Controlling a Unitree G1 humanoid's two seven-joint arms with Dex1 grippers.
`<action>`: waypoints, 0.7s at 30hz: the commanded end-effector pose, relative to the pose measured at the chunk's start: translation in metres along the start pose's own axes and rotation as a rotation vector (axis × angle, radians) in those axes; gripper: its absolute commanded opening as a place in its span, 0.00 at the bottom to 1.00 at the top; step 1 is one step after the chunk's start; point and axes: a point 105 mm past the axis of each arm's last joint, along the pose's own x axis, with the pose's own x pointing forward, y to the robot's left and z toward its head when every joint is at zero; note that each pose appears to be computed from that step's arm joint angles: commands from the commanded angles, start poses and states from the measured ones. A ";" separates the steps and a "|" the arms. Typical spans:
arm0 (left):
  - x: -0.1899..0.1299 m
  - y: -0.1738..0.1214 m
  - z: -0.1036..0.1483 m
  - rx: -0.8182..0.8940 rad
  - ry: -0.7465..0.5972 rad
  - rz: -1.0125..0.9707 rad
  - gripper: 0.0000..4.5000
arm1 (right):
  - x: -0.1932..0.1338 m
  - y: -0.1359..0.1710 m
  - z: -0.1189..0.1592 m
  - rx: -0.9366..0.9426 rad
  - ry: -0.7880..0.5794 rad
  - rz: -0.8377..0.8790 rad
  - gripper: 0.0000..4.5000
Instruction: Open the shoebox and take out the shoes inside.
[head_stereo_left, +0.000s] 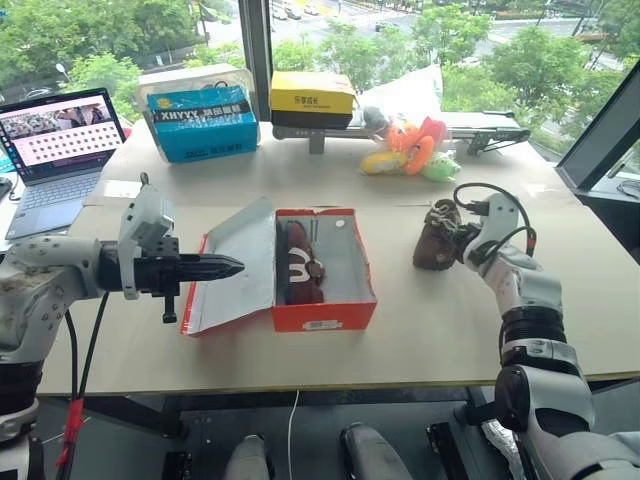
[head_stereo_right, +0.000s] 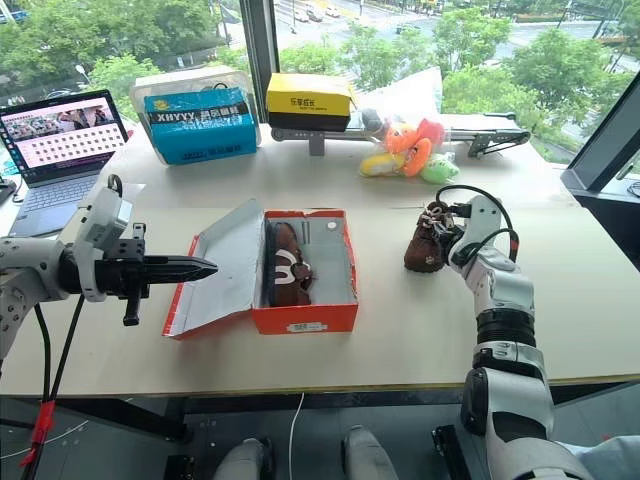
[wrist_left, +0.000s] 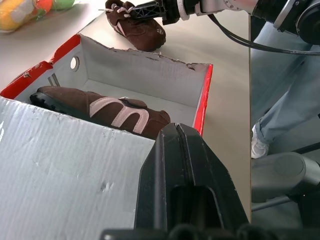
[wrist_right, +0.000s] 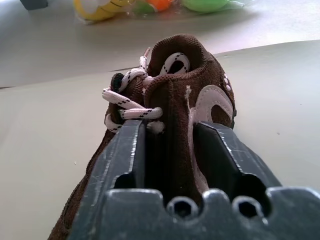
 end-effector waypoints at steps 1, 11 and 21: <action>0.000 -0.002 0.010 0.047 -0.019 -0.004 0.00 | -0.009 0.003 0.032 -0.040 -0.091 0.010 0.67; 0.001 0.000 0.011 0.048 -0.022 -0.008 0.00 | -0.055 0.018 0.100 -0.110 -0.221 0.095 0.67; 0.003 0.000 0.009 0.039 -0.019 -0.022 0.00 | -0.085 0.180 0.070 -0.038 0.022 0.661 0.78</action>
